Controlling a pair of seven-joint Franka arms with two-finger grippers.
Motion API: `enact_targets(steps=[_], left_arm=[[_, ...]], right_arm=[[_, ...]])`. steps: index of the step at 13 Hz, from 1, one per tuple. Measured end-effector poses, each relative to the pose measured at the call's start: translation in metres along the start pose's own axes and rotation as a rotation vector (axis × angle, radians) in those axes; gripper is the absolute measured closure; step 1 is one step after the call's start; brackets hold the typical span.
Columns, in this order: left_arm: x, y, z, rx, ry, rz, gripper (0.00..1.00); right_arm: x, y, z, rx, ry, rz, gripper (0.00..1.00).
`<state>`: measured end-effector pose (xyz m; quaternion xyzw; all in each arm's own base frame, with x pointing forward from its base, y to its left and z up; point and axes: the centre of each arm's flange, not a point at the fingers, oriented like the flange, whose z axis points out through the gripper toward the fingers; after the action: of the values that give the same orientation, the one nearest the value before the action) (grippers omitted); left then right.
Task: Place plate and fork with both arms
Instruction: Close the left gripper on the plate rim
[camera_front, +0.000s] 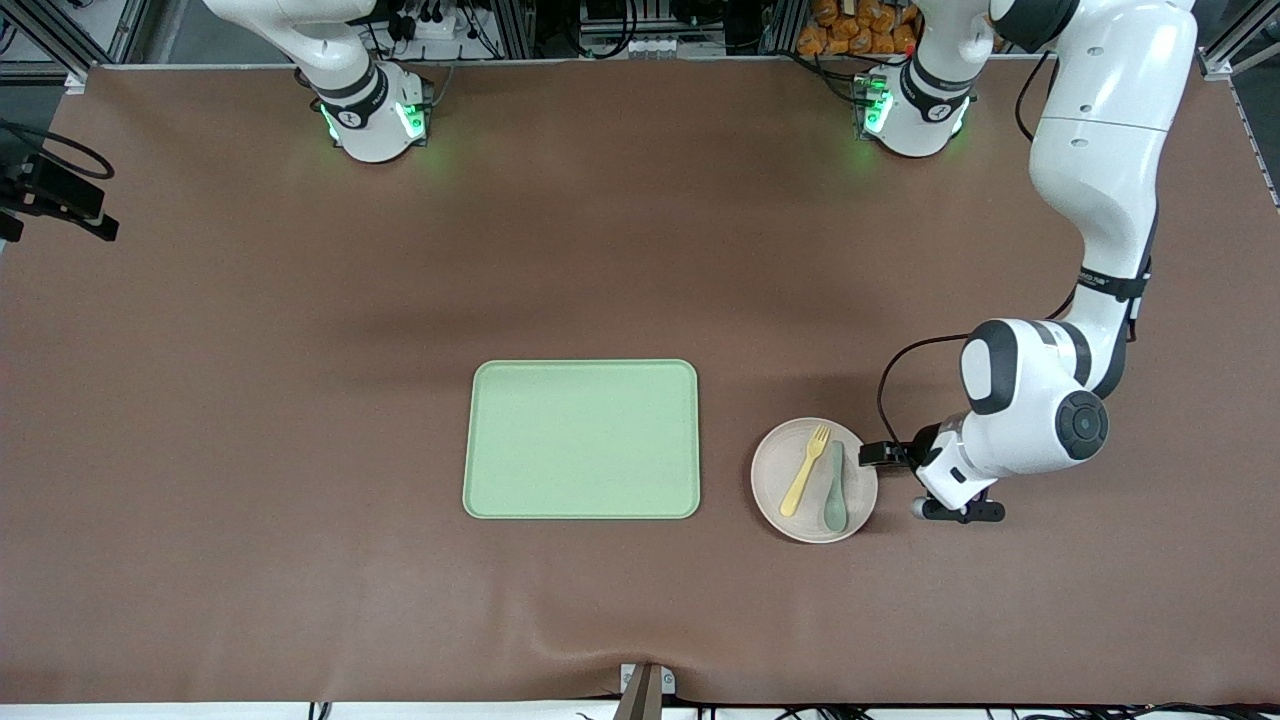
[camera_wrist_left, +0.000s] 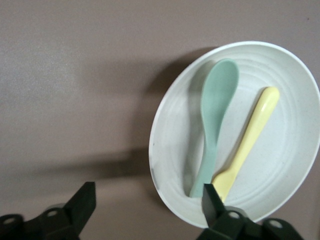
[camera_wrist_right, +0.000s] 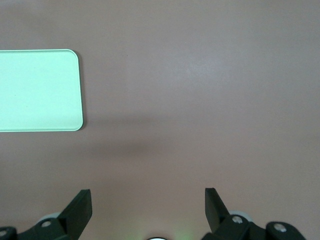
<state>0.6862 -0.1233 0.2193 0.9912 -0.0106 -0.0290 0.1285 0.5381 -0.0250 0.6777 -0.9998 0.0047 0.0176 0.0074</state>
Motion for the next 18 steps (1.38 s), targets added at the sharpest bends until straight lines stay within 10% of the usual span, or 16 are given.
enact_targets(steps=[18], left_arm=[[0.003, 0.003, 0.028, -0.037, 0.019, 0.017, 0.64]], right_arm=[[0.0, 0.0, 0.0, 0.0, 0.0, 0.0, 0.0]])
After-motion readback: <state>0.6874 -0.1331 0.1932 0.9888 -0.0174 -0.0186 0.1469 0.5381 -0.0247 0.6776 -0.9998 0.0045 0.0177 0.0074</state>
